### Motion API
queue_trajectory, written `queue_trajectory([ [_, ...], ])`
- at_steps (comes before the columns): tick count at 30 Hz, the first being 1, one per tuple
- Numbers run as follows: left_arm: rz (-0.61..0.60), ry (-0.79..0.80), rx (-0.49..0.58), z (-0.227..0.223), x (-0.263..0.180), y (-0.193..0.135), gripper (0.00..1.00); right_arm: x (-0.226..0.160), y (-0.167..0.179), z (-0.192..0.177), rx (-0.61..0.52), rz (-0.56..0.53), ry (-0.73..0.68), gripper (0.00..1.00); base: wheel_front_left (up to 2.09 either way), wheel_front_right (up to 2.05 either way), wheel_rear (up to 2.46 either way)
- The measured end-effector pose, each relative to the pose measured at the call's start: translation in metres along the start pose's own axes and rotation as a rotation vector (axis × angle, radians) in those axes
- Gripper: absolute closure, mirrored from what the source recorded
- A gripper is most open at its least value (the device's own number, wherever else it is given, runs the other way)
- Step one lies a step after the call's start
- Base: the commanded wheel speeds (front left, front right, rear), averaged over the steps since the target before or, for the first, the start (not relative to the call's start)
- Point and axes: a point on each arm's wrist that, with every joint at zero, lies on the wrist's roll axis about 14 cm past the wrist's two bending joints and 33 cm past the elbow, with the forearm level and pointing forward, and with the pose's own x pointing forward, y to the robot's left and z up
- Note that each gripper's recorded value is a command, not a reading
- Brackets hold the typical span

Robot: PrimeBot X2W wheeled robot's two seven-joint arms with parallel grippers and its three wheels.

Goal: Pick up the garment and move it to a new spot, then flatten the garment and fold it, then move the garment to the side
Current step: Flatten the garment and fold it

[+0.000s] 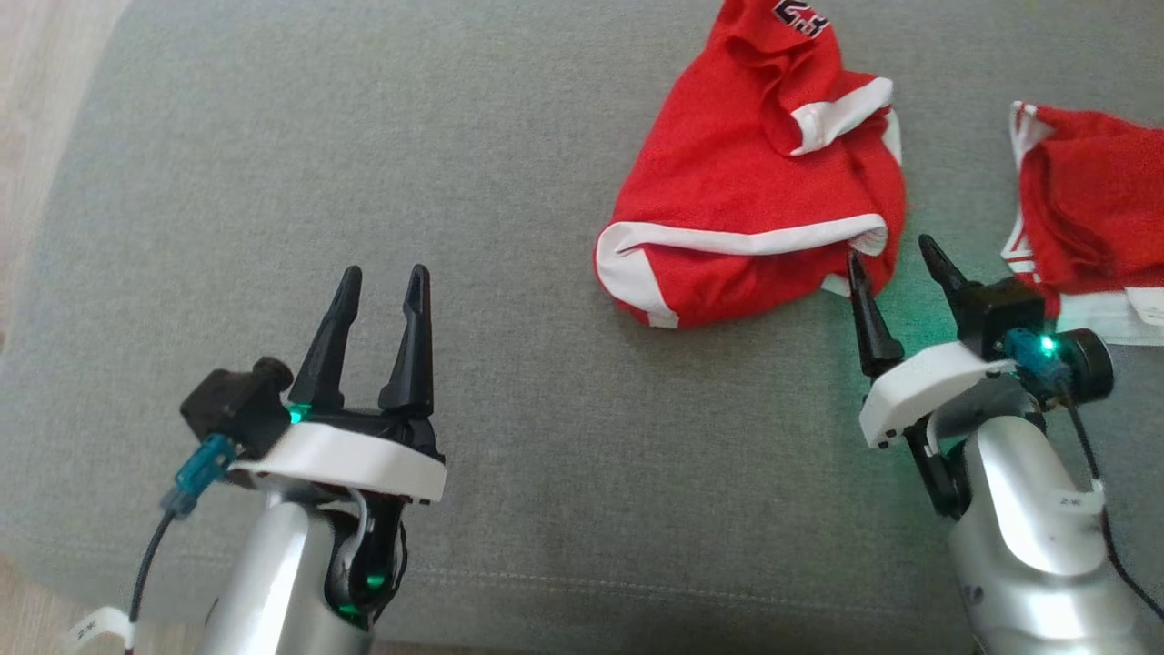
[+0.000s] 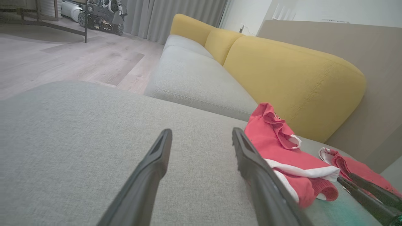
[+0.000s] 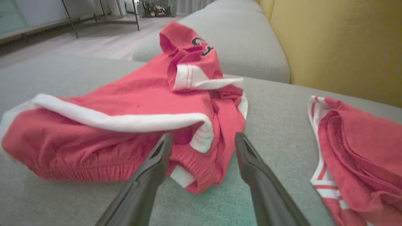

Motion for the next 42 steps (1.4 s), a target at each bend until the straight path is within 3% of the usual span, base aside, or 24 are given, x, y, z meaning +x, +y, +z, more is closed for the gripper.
queue_trajectory([
  [6, 0.026, 0.010, -0.003, -0.003, -0.002, 0.009, 0.00, 0.009, -0.002, -0.016, -0.039, 0.001, 0.049, 0.00, 0.00, 0.00, 0.00],
  [13, 0.026, 0.018, -0.001, -0.006, 0.001, 0.009, 0.00, 0.023, -0.005, -0.008, -0.072, 0.001, 0.024, 0.00, 0.00, 0.00, 0.00],
  [14, 0.022, 0.018, -0.001, -0.006, 0.002, 0.009, 0.00, 0.024, -0.005, -0.007, -0.076, 0.003, 0.023, 0.21, 0.00, 0.00, 0.00],
  [15, 0.019, 0.016, 0.000, -0.006, 0.003, 0.008, 0.00, 0.025, -0.005, -0.007, -0.077, 0.003, 0.022, 0.72, 0.00, 0.00, 0.00],
  [16, 0.017, 0.015, 0.000, -0.005, 0.004, 0.007, 0.00, 0.026, -0.006, -0.007, -0.076, 0.002, 0.023, 1.00, 0.00, 0.00, 0.00],
  [24, -0.005, 0.022, -0.003, -0.008, 0.006, 0.000, 0.00, 0.024, -0.020, -0.005, -0.131, -0.020, 0.020, 1.00, 0.00, 0.00, 0.00],
  [31, -0.087, 0.039, 0.012, -0.015, 0.011, -0.024, 0.00, 0.019, -0.070, 0.020, -0.186, -0.129, -0.014, 1.00, 0.00, 0.00, 0.00],
  [36, -0.210, 0.057, 0.036, -0.025, 0.020, -0.058, 0.00, 0.017, -0.110, 0.034, -0.223, -0.217, 0.008, 1.00, 0.00, 0.00, 0.00],
  [42, -0.389, 0.074, 0.070, -0.036, 0.030, -0.107, 0.00, 0.019, -0.127, 0.038, -0.244, -0.251, 0.044, 1.00, 0.00, 0.00, 0.00],
])
